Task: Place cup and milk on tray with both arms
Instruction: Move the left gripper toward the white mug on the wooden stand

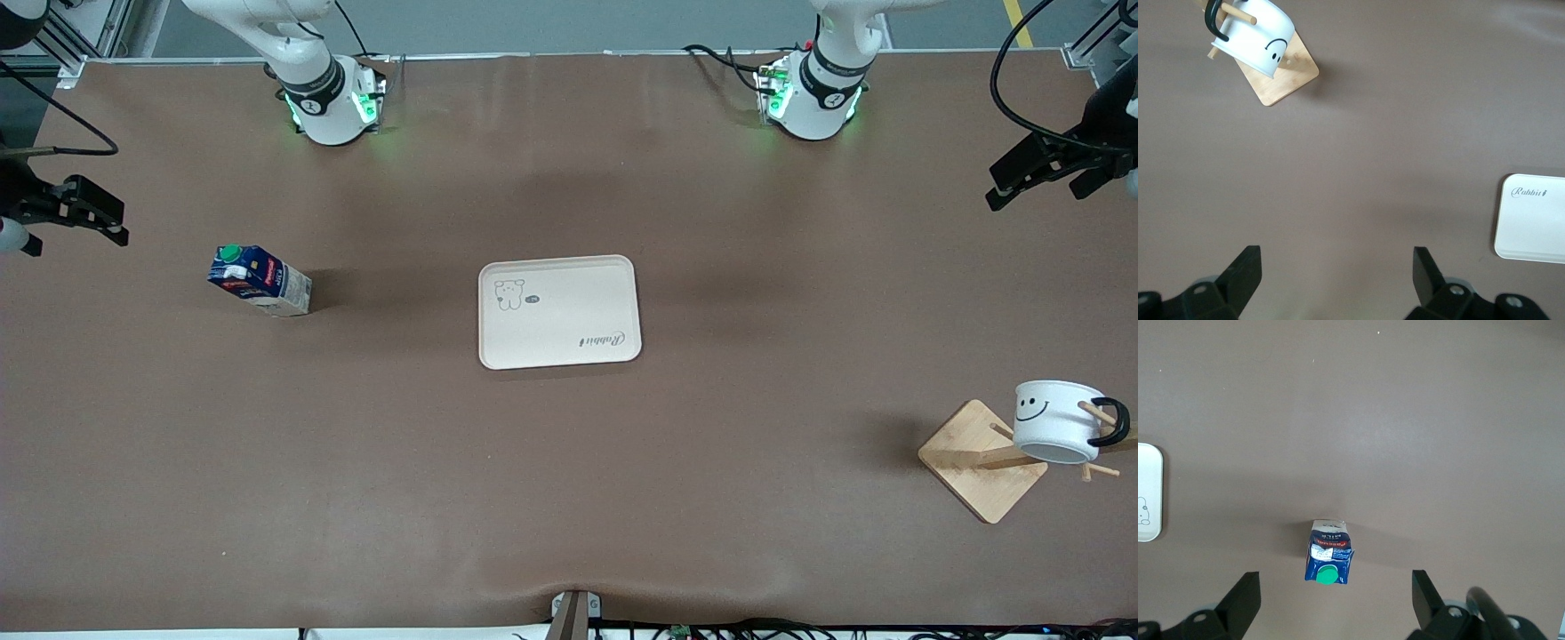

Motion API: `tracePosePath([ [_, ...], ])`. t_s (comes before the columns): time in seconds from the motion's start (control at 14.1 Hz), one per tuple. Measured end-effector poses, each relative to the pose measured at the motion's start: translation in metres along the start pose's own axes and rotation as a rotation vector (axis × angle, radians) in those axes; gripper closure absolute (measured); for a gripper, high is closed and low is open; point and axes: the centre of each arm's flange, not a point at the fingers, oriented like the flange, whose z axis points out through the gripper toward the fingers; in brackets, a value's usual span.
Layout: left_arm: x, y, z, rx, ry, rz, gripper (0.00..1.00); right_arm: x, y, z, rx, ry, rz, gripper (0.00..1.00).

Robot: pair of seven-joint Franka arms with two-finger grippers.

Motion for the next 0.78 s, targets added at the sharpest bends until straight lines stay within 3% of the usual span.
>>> tracePosePath([
  [0.14,0.007,-0.013,0.01,0.001,-0.008,-0.03,0.0,0.0,0.0,0.0,0.0,0.0,0.0,0.0],
  [0.42,0.029,-0.057,0.059,-0.004,0.058,-0.116,0.0,0.0,0.0,0.001,0.0,-0.001,0.0,0.0],
  [0.78,0.035,-0.097,0.143,-0.016,0.281,-0.187,0.0,0.001,0.0,0.001,0.001,-0.003,0.0,0.0],
])
